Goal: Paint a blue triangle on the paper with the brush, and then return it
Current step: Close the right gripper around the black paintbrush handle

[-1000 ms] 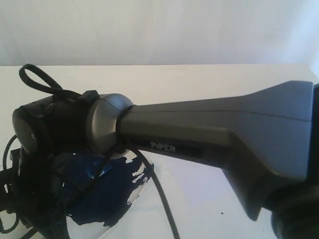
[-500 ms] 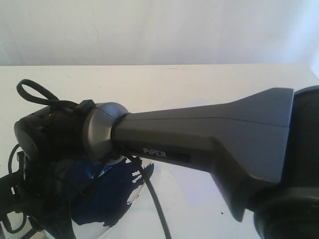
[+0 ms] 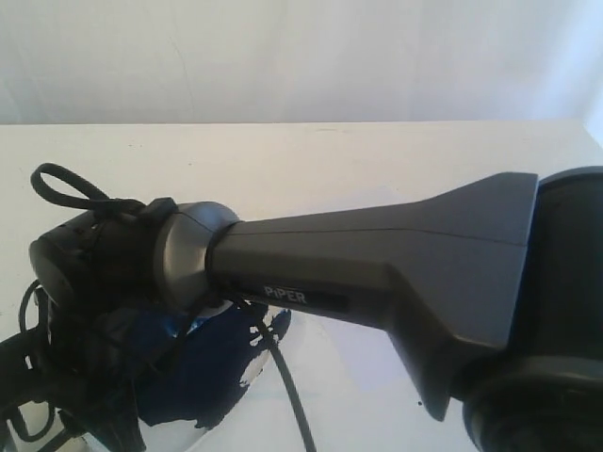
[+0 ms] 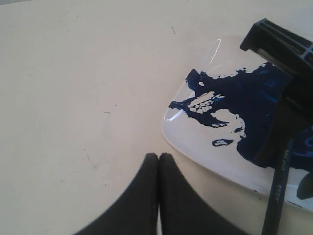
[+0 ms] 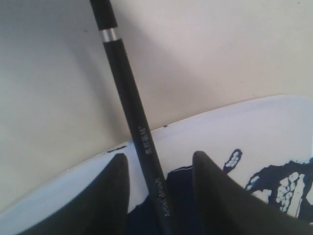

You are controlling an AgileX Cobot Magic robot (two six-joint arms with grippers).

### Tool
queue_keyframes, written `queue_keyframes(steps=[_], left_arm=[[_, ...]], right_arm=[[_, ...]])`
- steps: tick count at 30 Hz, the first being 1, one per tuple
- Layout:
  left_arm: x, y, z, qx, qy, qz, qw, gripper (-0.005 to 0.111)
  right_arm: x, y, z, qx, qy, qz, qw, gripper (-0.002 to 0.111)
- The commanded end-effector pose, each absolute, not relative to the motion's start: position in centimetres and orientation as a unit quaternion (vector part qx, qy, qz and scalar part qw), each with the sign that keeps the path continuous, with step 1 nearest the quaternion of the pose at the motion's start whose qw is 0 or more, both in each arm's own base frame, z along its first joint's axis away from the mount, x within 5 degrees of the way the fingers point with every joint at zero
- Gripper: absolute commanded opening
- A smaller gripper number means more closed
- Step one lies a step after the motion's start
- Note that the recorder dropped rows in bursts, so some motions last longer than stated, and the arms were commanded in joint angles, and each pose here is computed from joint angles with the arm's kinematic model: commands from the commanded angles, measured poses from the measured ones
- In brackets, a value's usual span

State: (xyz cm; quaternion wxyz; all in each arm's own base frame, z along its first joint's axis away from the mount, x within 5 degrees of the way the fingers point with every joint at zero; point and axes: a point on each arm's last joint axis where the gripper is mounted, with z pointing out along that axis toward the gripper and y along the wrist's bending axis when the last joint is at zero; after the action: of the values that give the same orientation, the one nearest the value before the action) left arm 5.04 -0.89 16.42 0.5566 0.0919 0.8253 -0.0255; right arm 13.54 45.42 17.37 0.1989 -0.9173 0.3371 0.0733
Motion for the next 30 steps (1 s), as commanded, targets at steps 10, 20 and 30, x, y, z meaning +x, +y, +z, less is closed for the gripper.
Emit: queue_keyframes(steps=[10,20,30], left_arm=[[5.0,-0.9,16.4,0.091,0.824,-0.027,0.559,0.000],[5.0,-0.9,16.4,0.091,0.824,-0.027,0.559,0.000],[5.0,-0.9,16.4,0.091,0.824,-0.027,0.559,0.000]], right_arm=[[11.4,46.1,17.2,-0.923,0.320,0.081,0.199,0.040],[10.3,46.6,17.2,-0.925,0.306,0.080,0.210,0.040],[11.8,45.4,18.4,-0.923,0.333,0.044,0.188,0.031]])
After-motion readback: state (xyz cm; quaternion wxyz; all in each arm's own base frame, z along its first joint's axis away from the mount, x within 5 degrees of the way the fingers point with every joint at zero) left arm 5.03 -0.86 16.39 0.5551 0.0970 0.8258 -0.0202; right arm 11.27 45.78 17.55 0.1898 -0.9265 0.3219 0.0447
